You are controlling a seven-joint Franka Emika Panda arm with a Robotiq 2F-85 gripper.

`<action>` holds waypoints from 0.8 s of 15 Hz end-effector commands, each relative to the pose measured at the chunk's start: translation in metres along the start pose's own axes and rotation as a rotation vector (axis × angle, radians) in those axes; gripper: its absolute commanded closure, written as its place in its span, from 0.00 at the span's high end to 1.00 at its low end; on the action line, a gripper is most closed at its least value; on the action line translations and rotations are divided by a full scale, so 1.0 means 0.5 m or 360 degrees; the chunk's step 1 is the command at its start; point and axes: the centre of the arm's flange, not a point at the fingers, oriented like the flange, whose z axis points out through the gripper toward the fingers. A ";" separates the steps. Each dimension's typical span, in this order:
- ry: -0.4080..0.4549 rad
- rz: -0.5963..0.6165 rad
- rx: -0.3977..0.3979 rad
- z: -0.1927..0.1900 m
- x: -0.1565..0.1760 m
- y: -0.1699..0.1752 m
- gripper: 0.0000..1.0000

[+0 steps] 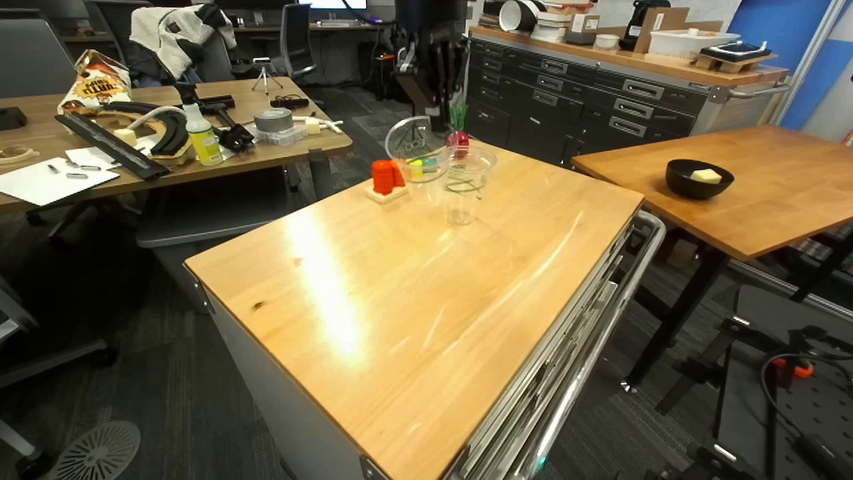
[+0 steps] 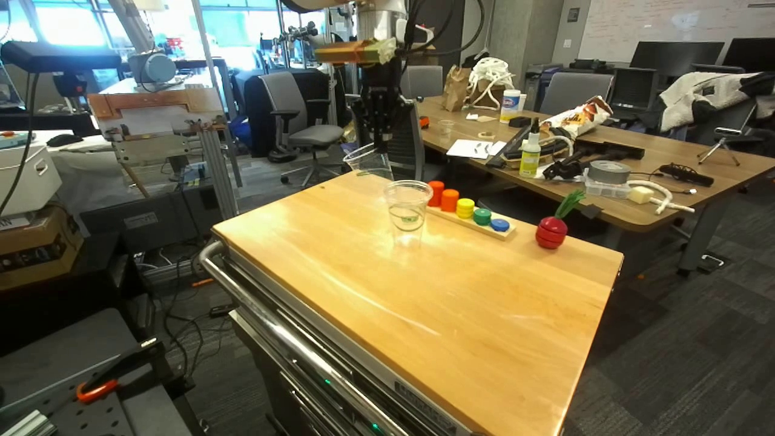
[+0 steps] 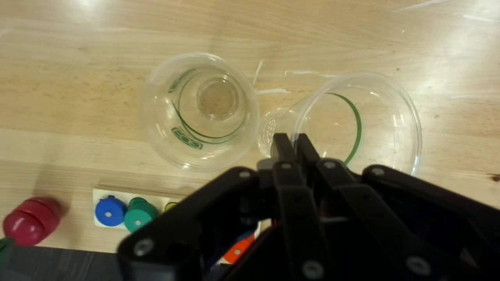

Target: Stack the cups

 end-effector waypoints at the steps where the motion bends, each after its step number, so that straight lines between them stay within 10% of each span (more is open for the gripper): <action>1: -0.0135 0.0148 0.0085 -0.112 0.013 0.056 0.02; 12: -0.0274 0.0378 0.0622 -0.234 0.009 0.208 0.02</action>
